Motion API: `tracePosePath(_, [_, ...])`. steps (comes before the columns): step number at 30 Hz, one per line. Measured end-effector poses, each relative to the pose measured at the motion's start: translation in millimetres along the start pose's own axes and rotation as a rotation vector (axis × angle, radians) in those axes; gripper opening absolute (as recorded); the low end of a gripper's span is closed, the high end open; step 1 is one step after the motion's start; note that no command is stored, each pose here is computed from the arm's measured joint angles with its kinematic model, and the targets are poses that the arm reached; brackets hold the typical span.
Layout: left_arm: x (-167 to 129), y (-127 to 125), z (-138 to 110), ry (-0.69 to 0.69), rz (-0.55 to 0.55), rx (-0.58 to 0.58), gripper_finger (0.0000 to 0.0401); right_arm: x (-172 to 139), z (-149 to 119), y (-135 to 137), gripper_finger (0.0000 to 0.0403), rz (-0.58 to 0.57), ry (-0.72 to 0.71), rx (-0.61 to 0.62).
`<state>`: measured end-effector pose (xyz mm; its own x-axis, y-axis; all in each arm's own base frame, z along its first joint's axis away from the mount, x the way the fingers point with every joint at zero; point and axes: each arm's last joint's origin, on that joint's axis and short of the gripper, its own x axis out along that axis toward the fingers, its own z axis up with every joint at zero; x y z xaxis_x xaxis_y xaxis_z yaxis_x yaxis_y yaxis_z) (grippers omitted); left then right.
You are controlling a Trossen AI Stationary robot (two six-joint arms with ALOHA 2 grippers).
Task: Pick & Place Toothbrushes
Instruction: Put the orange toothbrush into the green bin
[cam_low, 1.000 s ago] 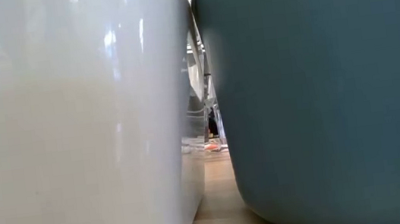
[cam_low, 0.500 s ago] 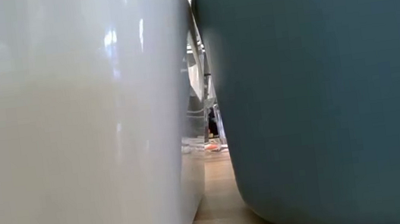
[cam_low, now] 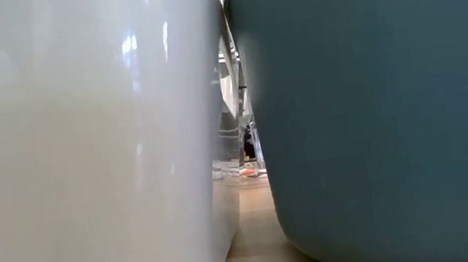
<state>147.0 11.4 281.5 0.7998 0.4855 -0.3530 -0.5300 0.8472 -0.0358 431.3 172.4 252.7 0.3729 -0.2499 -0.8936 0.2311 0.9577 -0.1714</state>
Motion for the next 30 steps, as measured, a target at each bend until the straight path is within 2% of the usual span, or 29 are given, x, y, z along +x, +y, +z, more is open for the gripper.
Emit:
tracePosePath(4, [0.0, 0.0, 0.0, 0.0, 0.0, -0.004, 0.0168, -8.0, -12.5, -11.2, 0.0, -0.057, 0.008, 0.046])
tracePosePath(9, [0.0, 0.0, 0.1, -0.001, -0.001, -0.008, 0.0168, -21.9, -44.8, -35.1, 0.0, -0.124, 0.008, 0.169])
tracePosePath(16, [0.8, -0.9, 1.6, -0.014, -0.005, -0.018, 0.0168, -16.2, -86.4, -83.6, 0.0, -0.025, -0.088, 0.35])
tracePosePath(20, [0.8, -1.0, 1.7, -0.014, -0.006, -0.019, 0.0168, -2.1, -101.2, -119.1, 0.0, 0.001, -0.121, 0.512])
tracePosePath(23, [0.7, -1.4, 1.6, -0.011, -0.021, -0.017, 0.0168, 7.1, -102.2, -139.1, 0.0, 0.023, -0.152, 0.603])
tracePosePath(26, [0.6, -2.6, 1.4, -0.002, -0.064, 0.011, 0.0168, 12.5, -88.7, -149.0, 0.0, 0.101, -0.221, 0.58])
tracePosePath(30, [0.6, -3.5, 1.9, -0.002, -0.091, 0.014, 0.0168, 24.7, -63.4, -151.0, 0.0, 0.348, -0.335, 0.351])
